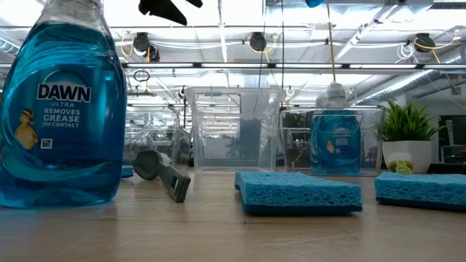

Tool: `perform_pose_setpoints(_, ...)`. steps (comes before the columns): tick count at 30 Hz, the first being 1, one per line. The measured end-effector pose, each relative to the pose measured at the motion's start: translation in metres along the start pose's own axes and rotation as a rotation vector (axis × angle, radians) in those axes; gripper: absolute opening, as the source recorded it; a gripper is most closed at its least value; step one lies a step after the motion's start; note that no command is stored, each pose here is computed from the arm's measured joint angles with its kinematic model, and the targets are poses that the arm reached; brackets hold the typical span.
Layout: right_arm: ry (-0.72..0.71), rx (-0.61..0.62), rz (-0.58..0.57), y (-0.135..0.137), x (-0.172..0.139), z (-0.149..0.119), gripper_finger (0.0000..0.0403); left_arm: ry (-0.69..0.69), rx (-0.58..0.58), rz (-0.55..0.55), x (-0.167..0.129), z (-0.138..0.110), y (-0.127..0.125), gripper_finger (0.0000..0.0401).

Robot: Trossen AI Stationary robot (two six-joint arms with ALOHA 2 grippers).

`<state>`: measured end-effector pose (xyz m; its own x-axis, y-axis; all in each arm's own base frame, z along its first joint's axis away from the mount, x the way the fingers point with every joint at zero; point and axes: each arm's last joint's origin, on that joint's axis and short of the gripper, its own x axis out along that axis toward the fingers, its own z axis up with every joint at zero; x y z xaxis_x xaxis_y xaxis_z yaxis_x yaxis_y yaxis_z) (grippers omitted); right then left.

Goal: Pick & Place Kitchen Sink Supplies
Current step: Put the blue dishwashing liquid bottle into the right transparent bin

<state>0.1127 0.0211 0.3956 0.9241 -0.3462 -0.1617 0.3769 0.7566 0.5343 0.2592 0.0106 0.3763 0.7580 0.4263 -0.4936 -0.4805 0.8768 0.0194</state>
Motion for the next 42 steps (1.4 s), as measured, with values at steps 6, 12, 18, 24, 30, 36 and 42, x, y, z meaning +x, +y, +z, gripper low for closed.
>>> perform_pose_setpoints(6, 0.046, -0.037, -0.066, 0.000, 0.009, 0.013, 0.0149, 0.000, -0.013, 0.000, 0.000, 0.000, 0.000, 0.0365)
perform_pose_setpoints(12, 0.168, -0.010, -0.178, -0.003, 0.020, 0.027, 0.0149, -0.001, -0.019, 0.000, 0.000, 0.000, 0.000, 0.0365)
perform_pose_setpoints(18, 0.308, 0.032, -0.229, -0.010, 0.041, 0.037, 0.0149, -0.001, -0.019, 0.000, 0.000, 0.000, 0.000, 0.0365)
perform_pose_setpoints(24, 0.431, 0.090, -0.246, -0.026, 0.067, 0.041, 0.0149, -0.001, -0.018, 0.000, 0.000, 0.000, 0.000, 0.0365)
perform_pose_setpoints(30, 0.534, 0.166, -0.214, -0.048, 0.091, 0.046, 0.0149, 0.000, -0.015, 0.000, 0.000, 0.000, 0.000, 0.0365)
perform_pose_setpoints(36, 0.582, 0.207, -0.219, -0.067, 0.109, 0.049, 0.0149, 0.000, -0.010, 0.000, 0.000, 0.000, 0.000, 0.0365)
perform_pose_setpoints(42, 0.605, 0.238, -0.258, -0.082, 0.122, 0.050, 0.0149, 0.000, 0.007, 0.000, 0.000, 0.000, 0.000, 0.0365)
